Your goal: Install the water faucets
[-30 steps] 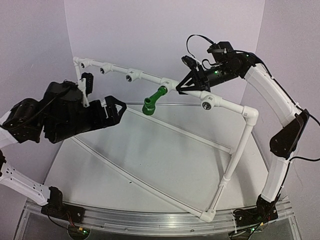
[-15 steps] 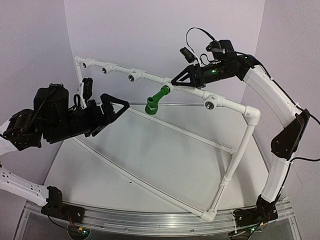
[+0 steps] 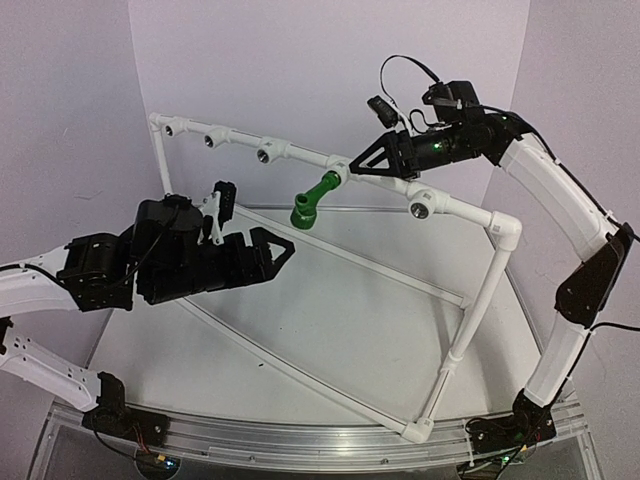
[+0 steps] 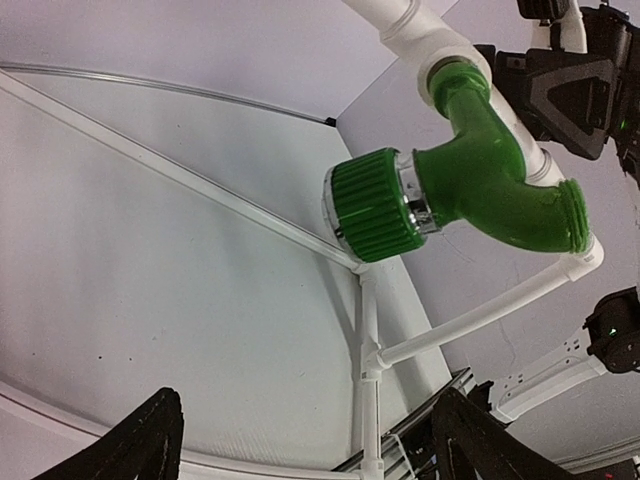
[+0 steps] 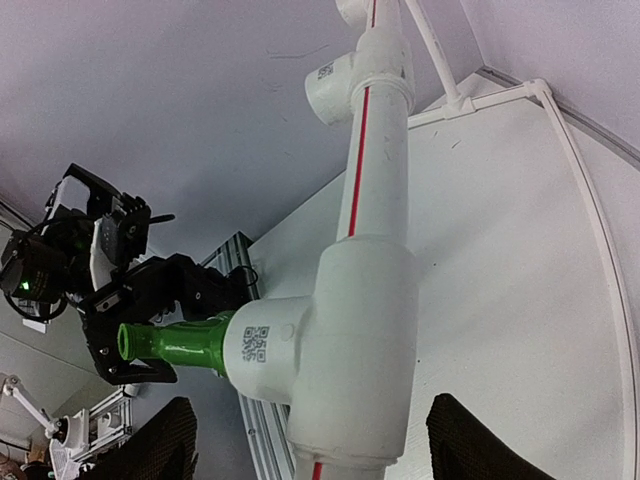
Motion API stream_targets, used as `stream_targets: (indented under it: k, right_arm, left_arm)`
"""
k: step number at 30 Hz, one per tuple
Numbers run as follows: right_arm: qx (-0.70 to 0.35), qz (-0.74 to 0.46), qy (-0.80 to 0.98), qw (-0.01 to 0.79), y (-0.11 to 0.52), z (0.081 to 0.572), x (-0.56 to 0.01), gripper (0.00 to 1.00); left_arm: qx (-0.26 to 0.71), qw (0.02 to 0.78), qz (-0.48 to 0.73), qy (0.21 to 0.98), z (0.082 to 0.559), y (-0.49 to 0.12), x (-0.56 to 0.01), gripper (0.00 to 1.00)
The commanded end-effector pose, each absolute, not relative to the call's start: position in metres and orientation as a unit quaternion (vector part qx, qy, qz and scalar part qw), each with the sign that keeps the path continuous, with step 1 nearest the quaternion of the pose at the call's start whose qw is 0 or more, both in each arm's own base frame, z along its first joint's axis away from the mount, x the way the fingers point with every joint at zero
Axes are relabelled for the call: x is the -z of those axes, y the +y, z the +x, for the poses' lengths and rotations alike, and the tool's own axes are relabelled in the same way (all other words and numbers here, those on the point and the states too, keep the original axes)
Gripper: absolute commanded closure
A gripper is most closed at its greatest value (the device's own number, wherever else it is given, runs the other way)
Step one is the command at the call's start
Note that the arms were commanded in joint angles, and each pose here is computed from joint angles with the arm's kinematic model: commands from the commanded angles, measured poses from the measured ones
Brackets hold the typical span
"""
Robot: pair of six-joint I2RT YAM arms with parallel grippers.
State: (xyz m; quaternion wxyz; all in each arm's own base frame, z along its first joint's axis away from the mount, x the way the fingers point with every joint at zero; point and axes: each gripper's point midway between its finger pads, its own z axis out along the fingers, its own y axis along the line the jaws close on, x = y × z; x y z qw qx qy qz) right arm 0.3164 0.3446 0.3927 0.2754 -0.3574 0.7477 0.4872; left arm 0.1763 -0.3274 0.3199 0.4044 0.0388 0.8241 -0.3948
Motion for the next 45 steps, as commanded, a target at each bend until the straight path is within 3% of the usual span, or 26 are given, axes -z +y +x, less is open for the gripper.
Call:
stream_targets:
  k: [1,17,23,30,38,45]
  right_arm:
    - [-0.485,-0.368,0.739,0.287,0.340,0.304,-0.404,0.23]
    - [-0.465,-0.410,0.706,0.343,0.345,0.299,-0.448,0.19]
    - [-0.449,-0.407,0.714,0.350,0.344,0.303,-0.444,0.18]
    - [-0.443,-0.400,0.726,0.342,0.341,0.303,-0.436,0.16]
    - [-0.435,-0.392,0.734,0.343,0.336,0.302,-0.434,0.15]
    - [-0.426,-0.386,0.742,0.344,0.335,0.306,-0.430,0.15]
  left_arm:
    - [0.431,0.434,0.045,0.790,0.183,-0.343,-0.335,0.16]
    - [0.450,0.430,0.028,0.782,0.191,-0.338,-0.322,0.27]
    - [0.481,0.443,0.059,0.754,0.185,-0.340,-0.336,0.23]
    - [0.339,0.492,0.187,0.779,0.184,-0.343,-0.339,0.15]
    - [0.198,0.616,0.259,0.717,0.180,-0.323,-0.378,0.10]
    - [0.021,0.673,0.351,0.651,0.183,-0.337,-0.393,0.13]
